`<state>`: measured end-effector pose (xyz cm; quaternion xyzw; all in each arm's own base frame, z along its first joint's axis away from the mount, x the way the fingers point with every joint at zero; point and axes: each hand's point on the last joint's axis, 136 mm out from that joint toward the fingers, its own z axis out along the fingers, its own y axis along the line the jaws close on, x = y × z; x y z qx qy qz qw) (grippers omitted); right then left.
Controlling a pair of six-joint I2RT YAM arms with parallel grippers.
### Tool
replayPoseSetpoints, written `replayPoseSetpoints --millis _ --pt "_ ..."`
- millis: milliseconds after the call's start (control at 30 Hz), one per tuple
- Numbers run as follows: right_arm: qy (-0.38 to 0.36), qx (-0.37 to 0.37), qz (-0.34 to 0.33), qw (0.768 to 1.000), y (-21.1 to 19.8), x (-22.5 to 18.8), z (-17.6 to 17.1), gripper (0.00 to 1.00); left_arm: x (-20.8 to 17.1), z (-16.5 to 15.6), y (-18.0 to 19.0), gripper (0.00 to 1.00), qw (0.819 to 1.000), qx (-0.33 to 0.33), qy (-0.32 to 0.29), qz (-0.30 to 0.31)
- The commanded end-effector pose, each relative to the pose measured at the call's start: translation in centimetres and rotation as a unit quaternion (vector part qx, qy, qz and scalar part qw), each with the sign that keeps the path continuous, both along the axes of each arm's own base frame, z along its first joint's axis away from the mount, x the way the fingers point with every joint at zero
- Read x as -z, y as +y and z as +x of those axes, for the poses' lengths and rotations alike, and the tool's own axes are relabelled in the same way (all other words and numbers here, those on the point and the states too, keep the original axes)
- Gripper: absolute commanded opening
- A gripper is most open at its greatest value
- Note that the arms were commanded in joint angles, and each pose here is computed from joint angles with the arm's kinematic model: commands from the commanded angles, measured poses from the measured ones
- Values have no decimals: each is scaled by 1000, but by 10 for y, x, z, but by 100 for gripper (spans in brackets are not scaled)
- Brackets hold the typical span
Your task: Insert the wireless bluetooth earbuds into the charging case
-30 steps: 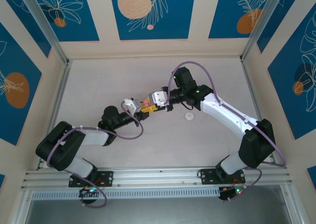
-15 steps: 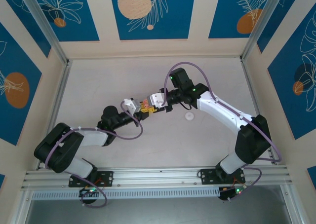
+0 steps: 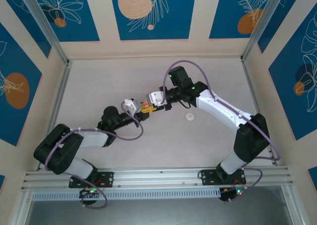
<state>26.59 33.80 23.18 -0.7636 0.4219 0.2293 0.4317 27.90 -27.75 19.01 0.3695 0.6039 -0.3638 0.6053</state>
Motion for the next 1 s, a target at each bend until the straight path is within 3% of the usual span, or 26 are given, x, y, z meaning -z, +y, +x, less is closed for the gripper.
replayPoseSetpoints --millis 0,267,633,967 --pt "1 -15 -5 1000 2 -1 -4 33 -11 -11 -5 0 999 22 -28 -3" --pt "-1 -14 -29 999 1 9 -2 31 -12 -11 -6 0 999 23 -29 -2" --pt "-6 -19 -30 999 2 7 -2 16 -11 -10 -6 0 999 22 -29 2" --pt "8 -14 26 1000 -1 -13 -4 12 -11 -8 -6 0 999 18 -29 1"
